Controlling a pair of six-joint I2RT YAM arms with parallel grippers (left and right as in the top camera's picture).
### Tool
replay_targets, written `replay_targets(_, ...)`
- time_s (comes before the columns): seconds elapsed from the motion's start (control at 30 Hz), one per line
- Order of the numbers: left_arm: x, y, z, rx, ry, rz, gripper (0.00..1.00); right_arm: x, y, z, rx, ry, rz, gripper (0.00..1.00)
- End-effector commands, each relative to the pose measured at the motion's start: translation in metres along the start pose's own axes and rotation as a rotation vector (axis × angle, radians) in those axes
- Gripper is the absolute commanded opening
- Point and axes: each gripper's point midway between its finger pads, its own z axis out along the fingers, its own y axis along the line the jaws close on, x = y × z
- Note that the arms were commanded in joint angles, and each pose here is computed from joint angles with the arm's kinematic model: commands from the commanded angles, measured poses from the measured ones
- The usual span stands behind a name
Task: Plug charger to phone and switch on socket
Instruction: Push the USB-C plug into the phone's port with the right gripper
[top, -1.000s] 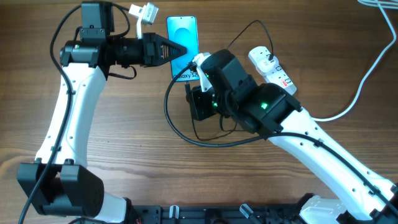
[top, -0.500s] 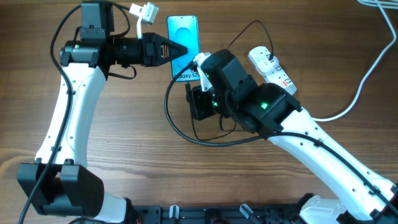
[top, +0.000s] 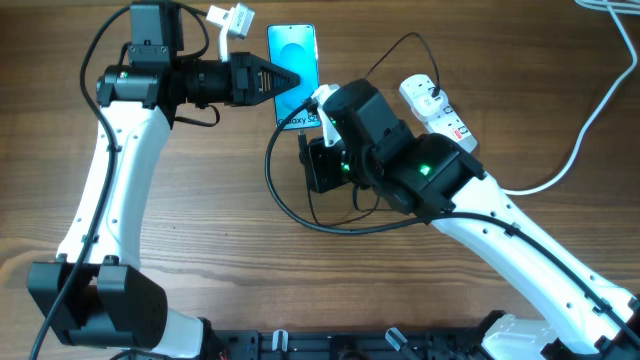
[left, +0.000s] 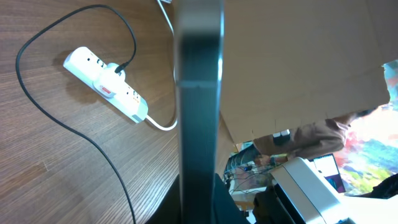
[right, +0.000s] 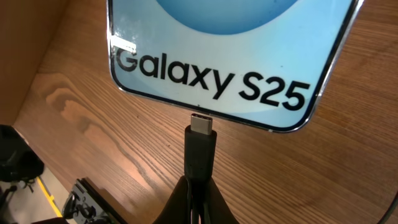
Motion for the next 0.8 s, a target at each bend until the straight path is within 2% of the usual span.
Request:
replay_targets(0.0, 0.0002, -0.0087, 0.0005, 0.049, 0.008, 0.027, 0.04, -0.0064, 0.0044, -0.0016, -0.010, -0.015, 0.006, 0.04)
replay_targets(0.77, 0.0007, -0.0086, 0.0005, 0.049, 0.010, 0.024, 0.04, -0.0102, 0.0061, -0.0018, -0.018, -0.030, 0.007, 0.04)
